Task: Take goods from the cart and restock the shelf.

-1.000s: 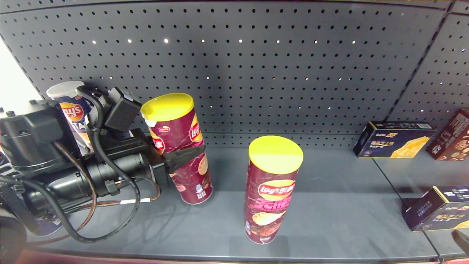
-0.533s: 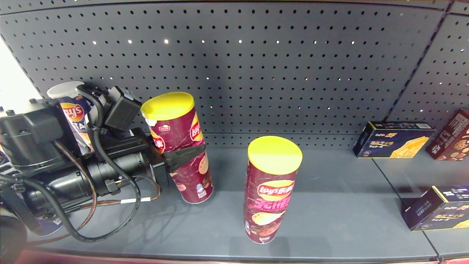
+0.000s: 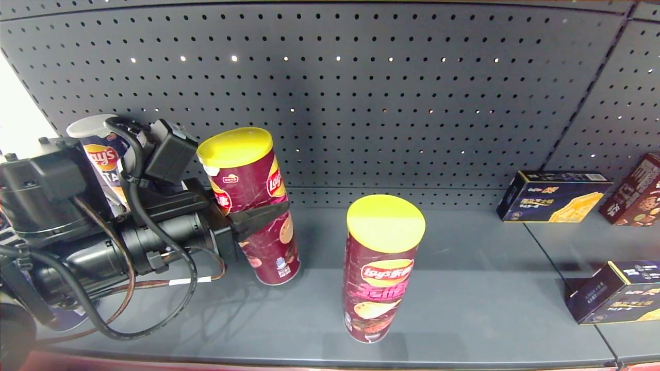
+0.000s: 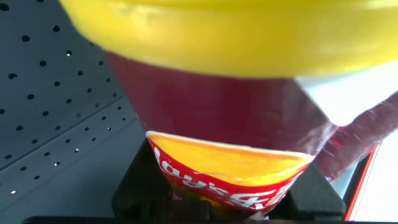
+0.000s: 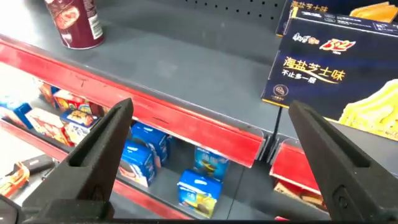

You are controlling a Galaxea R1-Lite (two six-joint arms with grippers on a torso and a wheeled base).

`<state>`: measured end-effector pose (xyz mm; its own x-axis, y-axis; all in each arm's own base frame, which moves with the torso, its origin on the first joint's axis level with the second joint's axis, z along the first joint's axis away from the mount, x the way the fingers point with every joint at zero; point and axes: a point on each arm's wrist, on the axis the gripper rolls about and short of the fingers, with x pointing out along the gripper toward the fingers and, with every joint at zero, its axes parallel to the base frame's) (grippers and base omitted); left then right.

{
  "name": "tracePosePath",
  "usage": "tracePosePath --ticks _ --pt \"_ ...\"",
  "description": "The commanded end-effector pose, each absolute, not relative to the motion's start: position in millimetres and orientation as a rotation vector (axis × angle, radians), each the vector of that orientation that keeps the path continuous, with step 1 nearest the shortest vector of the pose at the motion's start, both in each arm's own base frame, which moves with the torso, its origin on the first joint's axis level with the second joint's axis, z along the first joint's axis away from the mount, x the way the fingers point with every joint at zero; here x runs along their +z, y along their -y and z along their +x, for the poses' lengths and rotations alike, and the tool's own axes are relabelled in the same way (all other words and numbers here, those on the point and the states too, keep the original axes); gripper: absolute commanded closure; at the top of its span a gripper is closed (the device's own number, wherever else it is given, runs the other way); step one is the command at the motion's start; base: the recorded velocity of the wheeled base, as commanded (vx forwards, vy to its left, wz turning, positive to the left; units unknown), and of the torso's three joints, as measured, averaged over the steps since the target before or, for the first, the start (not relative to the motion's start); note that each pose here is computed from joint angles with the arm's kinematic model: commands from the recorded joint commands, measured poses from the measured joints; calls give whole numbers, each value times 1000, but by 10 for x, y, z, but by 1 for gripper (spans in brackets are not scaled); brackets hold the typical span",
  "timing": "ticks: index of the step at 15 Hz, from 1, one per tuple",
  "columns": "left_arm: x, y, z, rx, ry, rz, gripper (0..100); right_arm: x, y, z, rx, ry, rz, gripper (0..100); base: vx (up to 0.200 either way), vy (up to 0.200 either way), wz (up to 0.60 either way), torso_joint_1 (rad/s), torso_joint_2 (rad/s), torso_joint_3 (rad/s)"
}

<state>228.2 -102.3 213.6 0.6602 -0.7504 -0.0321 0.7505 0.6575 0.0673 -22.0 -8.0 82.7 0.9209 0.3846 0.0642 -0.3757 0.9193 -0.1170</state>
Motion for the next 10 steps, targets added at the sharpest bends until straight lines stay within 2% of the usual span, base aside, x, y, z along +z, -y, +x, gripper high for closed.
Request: tracePosePath --ticks 1,2,3,4,6,7,9,10 --pt "2141 1022 2282 -849 0 76 100 825 94 -213 304 81 -109 0 0 0 0 0 0 0" --pt "2149 1021 2280 -849 4 78 100 827 118 -210 155 71 -109 0 0 0 0 0 0 0" --pt "2145 1021 2279 -849 3 78 100 830 112 -212 195 73 -105 0 0 0 0 0 0 0" --pt "2145 1019 2275 -849 3 78 100 829 85 -220 375 79 -94 0 0 0 0 0 0 0" --pt "2147 1031 2274 -854 4 78 100 827 76 -238 458 42 -65 0 0 0 0 0 0 0" --pt "2153 1058 2260 -866 6 78 100 828 87 -244 417 9 -11 0 0 0 0 0 0 0" --pt "2159 1062 2259 -867 10 78 100 833 96 -243 224 7 19 0 0 0 0 0 0 0" --pt "2148 1058 2248 -867 5 78 100 833 98 -240 203 3 16 0 0 0 0 0 0 0"
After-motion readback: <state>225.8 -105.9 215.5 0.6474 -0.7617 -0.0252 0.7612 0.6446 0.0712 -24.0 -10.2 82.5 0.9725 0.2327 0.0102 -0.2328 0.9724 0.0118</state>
